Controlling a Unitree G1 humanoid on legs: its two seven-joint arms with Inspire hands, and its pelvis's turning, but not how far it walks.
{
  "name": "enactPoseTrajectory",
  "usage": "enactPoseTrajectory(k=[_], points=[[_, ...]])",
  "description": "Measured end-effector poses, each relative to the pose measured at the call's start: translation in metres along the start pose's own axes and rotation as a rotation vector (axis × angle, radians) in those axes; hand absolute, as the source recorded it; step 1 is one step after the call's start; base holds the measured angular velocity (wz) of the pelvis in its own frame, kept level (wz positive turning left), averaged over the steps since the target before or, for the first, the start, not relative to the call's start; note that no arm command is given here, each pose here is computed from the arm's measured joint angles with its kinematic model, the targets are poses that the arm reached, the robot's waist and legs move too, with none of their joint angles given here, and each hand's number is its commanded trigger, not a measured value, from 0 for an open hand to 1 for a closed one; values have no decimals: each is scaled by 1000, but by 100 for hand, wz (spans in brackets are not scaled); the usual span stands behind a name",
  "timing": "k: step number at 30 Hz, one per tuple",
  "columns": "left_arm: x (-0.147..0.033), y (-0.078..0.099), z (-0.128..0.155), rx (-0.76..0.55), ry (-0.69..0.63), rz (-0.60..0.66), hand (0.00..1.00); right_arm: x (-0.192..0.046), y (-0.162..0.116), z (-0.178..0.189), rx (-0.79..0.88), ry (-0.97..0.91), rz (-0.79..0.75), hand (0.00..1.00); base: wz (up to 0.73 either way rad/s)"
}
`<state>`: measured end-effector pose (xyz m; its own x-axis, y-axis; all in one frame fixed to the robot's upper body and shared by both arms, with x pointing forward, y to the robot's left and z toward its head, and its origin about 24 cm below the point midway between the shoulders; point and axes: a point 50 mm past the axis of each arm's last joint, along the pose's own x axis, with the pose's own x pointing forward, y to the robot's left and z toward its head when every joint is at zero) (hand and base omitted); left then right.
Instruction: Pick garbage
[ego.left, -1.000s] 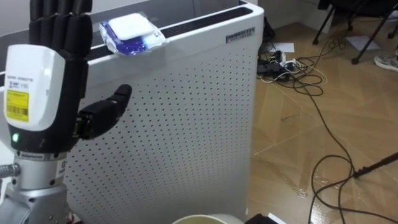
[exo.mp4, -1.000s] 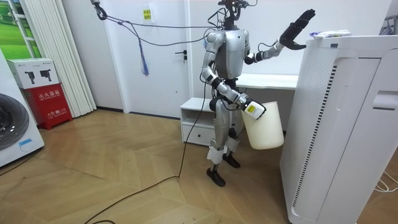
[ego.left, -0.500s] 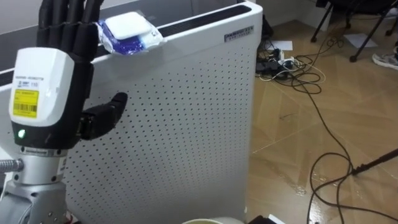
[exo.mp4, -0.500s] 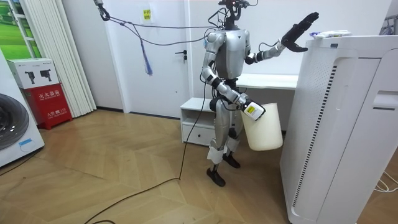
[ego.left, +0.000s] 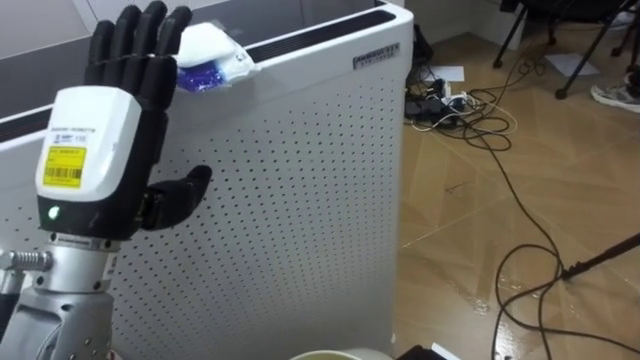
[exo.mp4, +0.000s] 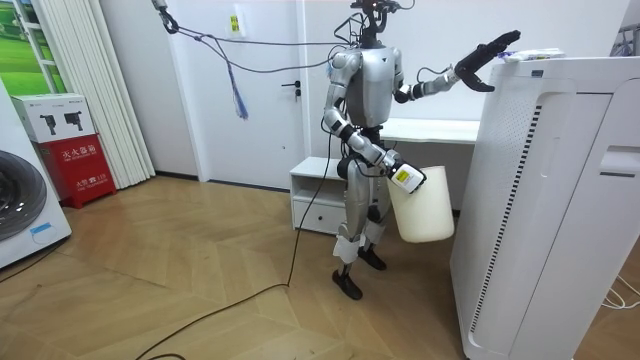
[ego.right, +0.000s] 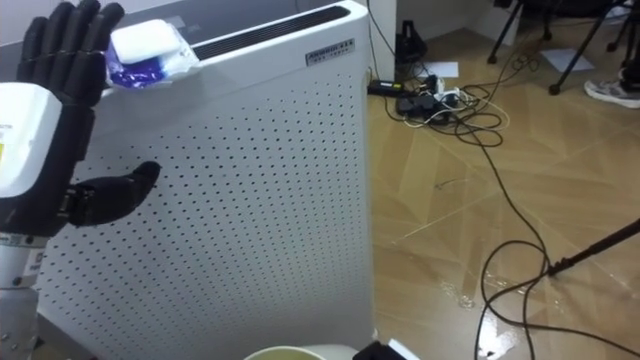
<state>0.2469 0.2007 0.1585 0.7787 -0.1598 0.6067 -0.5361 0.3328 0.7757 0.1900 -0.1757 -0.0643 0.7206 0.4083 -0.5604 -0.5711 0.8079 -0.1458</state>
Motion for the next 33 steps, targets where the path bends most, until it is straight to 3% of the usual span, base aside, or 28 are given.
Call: enactPoseTrajectory(k=[10, 23, 33], points=[[18, 3, -2, 60, -39, -23, 0, 0, 0, 0, 0, -1, 8, 100, 0], [21, 1, -2, 62, -43, -99, 0, -1, -1, 6, -14, -22, 11, 100, 0], [25, 10, -10, 88, -17, -91, 0, -1, -2, 6, -21, -23, 28, 100, -2]])
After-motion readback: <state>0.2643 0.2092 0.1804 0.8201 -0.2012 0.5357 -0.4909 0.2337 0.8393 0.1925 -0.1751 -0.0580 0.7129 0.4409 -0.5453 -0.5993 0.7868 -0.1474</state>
